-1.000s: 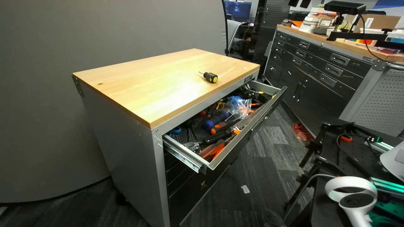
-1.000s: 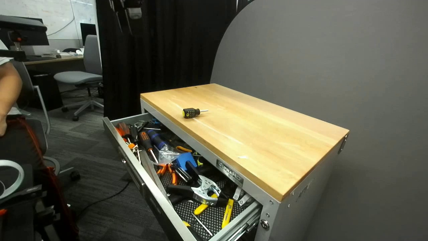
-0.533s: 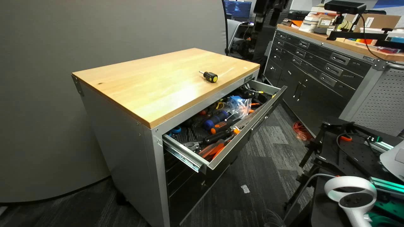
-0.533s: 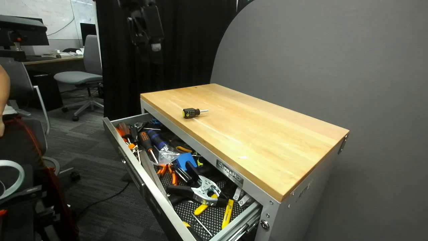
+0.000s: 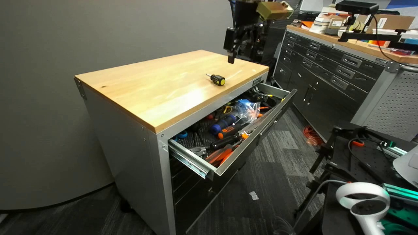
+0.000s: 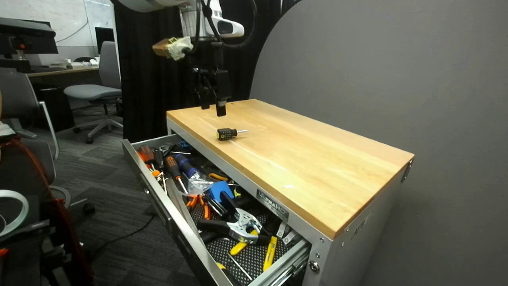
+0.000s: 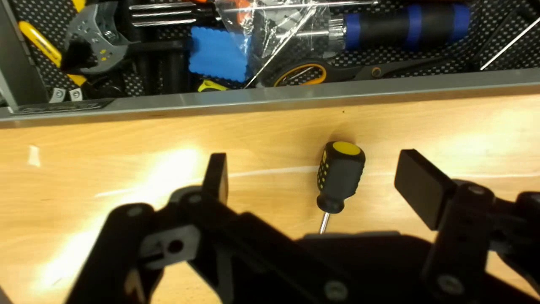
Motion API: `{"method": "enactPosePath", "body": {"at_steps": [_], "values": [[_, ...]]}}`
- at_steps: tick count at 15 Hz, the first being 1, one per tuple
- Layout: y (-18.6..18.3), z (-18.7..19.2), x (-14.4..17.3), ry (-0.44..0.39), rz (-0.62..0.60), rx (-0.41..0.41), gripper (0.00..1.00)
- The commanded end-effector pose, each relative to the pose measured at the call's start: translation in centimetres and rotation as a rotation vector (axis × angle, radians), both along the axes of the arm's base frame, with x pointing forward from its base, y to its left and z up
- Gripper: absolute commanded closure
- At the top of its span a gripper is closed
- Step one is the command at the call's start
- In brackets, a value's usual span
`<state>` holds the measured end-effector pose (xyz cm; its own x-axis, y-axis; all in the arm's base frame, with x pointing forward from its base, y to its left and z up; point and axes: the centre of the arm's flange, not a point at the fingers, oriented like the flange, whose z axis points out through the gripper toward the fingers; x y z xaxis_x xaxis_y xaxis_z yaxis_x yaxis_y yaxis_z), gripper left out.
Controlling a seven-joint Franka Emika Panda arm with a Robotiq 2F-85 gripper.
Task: Put the screwdriver in the open drawer and then close the drawer
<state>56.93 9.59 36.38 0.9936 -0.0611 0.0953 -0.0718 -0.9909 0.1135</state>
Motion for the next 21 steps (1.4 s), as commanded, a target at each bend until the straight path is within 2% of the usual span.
{"method": "enactPosePath", "body": {"at_steps": [1, 7, 8, 9, 10, 15, 17, 18, 21], "values": [[1.7, -2.8, 4.3, -0.011, -0.012, 0.010, 0.00], [3.1, -5.4, 6.2, -0.027, -0.042, 0.002, 0.00], [3.2, -5.7, 6.4, -0.033, -0.053, 0.005, 0.25], [3.1, -6.2, 6.6, -0.037, -0.064, 0.005, 0.27], [3.1, -6.5, 6.7, -0.047, -0.078, -0.003, 0.34], [2.1, -7.9, 6.9, -0.076, -0.152, -0.020, 0.73], [1.2, -6.8, 6.2, -0.069, -0.168, -0.021, 0.88], [0.4, -5.9, 5.2, -0.028, -0.139, -0.036, 0.85], [-2.5, -4.1, 1.3, 0.083, -0.106, -0.098, 0.84]]}}
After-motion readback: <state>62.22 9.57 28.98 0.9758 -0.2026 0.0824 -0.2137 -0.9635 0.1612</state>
